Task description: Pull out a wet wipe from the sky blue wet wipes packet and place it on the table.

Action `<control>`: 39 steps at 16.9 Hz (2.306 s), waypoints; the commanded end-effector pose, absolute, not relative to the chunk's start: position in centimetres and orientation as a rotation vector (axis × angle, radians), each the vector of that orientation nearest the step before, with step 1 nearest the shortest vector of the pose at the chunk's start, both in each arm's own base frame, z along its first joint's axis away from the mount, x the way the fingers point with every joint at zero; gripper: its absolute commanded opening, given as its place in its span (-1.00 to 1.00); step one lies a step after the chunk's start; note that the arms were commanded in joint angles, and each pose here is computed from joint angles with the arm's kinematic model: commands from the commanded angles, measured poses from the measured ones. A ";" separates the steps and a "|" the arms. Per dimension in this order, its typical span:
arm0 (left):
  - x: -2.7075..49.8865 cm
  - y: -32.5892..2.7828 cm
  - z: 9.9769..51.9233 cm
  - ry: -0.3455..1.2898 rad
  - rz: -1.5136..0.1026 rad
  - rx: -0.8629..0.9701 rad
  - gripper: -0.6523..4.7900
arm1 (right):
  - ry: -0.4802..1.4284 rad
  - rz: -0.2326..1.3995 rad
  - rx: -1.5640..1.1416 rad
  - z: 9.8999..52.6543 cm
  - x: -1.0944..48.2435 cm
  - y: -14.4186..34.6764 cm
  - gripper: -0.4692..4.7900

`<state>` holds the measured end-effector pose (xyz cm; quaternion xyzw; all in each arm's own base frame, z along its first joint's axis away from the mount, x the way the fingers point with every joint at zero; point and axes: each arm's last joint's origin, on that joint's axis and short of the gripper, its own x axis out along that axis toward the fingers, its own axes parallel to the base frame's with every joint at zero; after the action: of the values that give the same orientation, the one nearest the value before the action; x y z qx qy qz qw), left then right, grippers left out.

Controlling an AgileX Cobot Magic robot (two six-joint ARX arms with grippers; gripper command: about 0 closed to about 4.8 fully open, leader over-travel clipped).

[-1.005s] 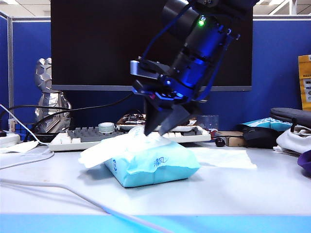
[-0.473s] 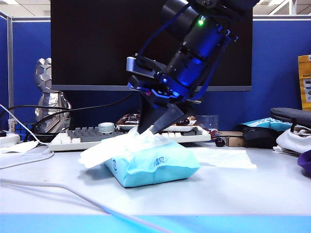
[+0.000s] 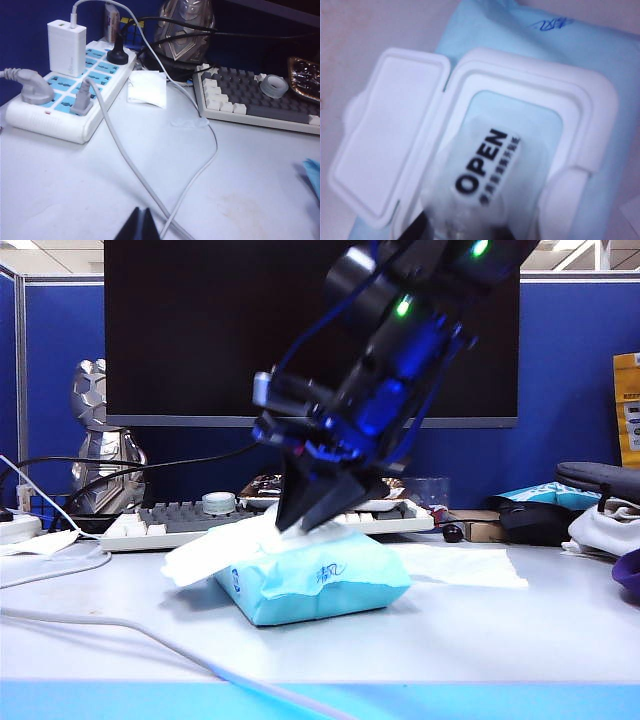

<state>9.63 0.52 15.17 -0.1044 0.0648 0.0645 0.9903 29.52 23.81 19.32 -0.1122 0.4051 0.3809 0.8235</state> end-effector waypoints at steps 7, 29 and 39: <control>9.6 0.5 15.2 0.125 0.128 -0.205 -0.77 | 0.805 0.701 -0.293 21.8 30.7 24.7 -0.84; 9.6 0.5 15.2 0.125 0.128 -0.206 -0.77 | 0.577 0.198 -0.512 34.9 33.0 19.2 -0.84; 9.6 0.5 15.2 0.125 0.128 -0.206 -0.77 | 0.730 0.116 -0.640 33.9 32.4 17.6 -0.84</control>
<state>9.64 0.52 15.15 -0.1044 0.0650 0.0647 0.9903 32.70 17.92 33.49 -0.2976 0.3486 0.0739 0.8857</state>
